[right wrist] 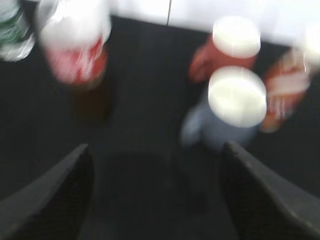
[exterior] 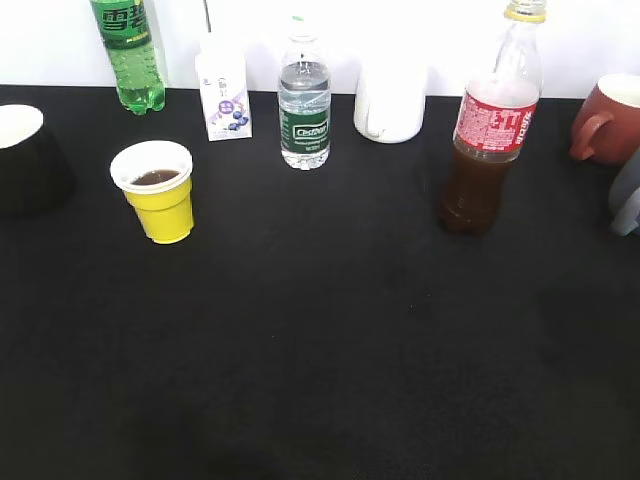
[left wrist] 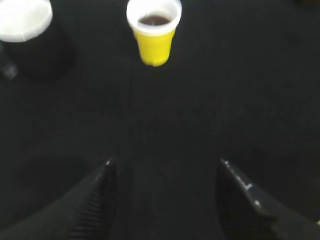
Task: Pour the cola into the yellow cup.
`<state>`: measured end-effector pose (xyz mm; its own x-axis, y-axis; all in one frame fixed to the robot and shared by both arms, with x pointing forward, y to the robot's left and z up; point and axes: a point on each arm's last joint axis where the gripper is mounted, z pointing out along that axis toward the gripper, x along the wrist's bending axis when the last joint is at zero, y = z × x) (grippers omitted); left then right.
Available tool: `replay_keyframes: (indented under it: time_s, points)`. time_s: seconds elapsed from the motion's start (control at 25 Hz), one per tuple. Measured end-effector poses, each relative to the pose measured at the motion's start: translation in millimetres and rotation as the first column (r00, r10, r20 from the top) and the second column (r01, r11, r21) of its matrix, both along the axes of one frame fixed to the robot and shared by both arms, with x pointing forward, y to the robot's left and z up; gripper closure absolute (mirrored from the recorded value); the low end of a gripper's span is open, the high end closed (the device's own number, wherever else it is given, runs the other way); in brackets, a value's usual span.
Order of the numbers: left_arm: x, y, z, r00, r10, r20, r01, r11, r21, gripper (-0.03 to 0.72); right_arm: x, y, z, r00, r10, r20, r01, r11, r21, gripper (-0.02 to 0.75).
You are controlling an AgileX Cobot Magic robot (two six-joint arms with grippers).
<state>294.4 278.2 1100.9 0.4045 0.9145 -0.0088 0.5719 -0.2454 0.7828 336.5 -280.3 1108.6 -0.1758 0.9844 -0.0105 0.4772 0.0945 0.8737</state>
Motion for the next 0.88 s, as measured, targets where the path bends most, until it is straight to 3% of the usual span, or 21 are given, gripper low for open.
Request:
replay_keyframes:
  time_s: [0.16, 0.24, 0.36, 0.48, 0.76, 0.88]
  points:
    - [-30.3, 15.3, -32.3, 0.999, -0.044, 0.006, 0.044, 0.999, -0.005, 0.217, -97.3, -20.8, -12.7, 1.000, 0.001, -0.028, 0.001, 0.998, 0.062, 0.143]
    - [-43.1, 21.1, -39.9, 0.996, -0.063, 0.059, 0.066, 0.997, -0.043, 0.218, -120.7, -26.2, -29.1, 1.000, -0.011, -0.016, 0.012, 0.995, 0.094, 0.143]
    - [-48.2, 22.9, -43.6, 0.990, -0.085, 0.110, 0.092, 0.994, -0.055, 0.223, -111.9, -27.5, -52.7, 0.997, -0.069, -0.039, 0.073, 0.990, 0.118, 0.143]
    - [-48.0, 22.6, -43.5, 0.990, -0.088, 0.114, 0.095, 0.994, -0.056, 0.223, -103.3, -28.2, -54.3, 0.995, -0.094, 0.027, 0.090, 0.988, 0.124, 0.143]
    - [-48.0, 22.7, -43.5, 0.990, -0.081, 0.115, 0.088, 0.995, -0.055, 0.227, -103.2, -28.2, -54.0, 0.995, -0.096, 0.030, 0.091, 0.988, 0.125, 0.143]
    - [-48.2, 23.8, -43.5, 0.991, 0.072, 0.115, -0.066, 0.996, -0.055, 0.228, -104.1, -26.9, -54.0, 0.979, -0.200, 0.028, 0.194, 0.972, 0.132, 0.143]
